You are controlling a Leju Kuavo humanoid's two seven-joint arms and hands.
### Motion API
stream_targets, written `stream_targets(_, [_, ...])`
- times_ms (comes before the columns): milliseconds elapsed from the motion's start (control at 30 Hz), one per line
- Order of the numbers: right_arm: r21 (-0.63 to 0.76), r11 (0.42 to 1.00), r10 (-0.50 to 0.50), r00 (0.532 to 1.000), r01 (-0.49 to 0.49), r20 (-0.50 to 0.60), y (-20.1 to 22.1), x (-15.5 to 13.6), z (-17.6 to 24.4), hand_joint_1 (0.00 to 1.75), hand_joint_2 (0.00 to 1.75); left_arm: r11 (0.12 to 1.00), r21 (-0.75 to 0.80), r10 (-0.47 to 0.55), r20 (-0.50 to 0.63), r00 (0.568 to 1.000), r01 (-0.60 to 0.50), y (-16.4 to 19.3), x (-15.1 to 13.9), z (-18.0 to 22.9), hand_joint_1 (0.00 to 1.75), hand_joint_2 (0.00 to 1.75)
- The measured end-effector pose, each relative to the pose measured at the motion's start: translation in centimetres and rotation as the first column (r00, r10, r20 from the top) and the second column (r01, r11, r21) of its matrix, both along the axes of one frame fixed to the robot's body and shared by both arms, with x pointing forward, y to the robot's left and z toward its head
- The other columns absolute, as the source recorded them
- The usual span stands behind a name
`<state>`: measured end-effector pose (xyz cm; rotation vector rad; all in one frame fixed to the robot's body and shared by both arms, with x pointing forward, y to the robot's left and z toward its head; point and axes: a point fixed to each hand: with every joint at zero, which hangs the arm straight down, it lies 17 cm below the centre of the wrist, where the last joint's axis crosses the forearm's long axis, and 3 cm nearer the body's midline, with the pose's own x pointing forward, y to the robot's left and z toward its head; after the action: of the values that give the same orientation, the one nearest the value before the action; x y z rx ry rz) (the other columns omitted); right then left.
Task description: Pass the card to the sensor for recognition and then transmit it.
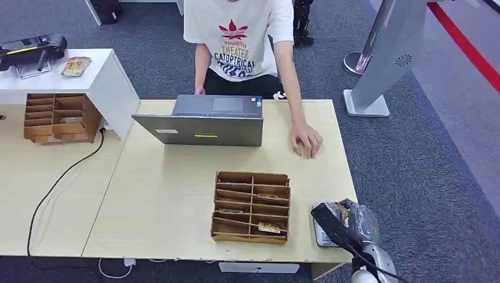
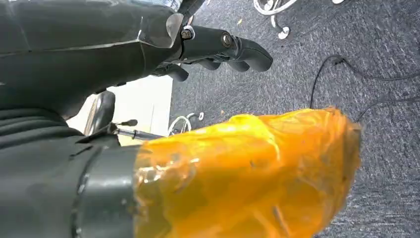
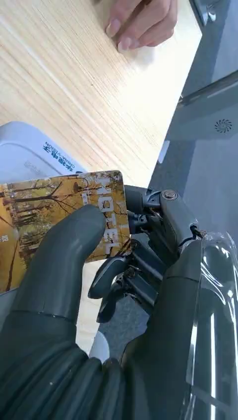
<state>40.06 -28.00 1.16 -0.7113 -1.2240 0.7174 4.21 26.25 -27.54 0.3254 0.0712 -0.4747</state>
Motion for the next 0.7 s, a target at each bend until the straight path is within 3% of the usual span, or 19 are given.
stream_targets(700, [-0.004,1.000,-0.007,1.000,0.007,-0.002,-0.14,-0.35,-0.26,1.75,1.75,1.000,0.001,-0.007,0.000,1.000,0.007,0.03,0.03,0.00,0.00,0.00])
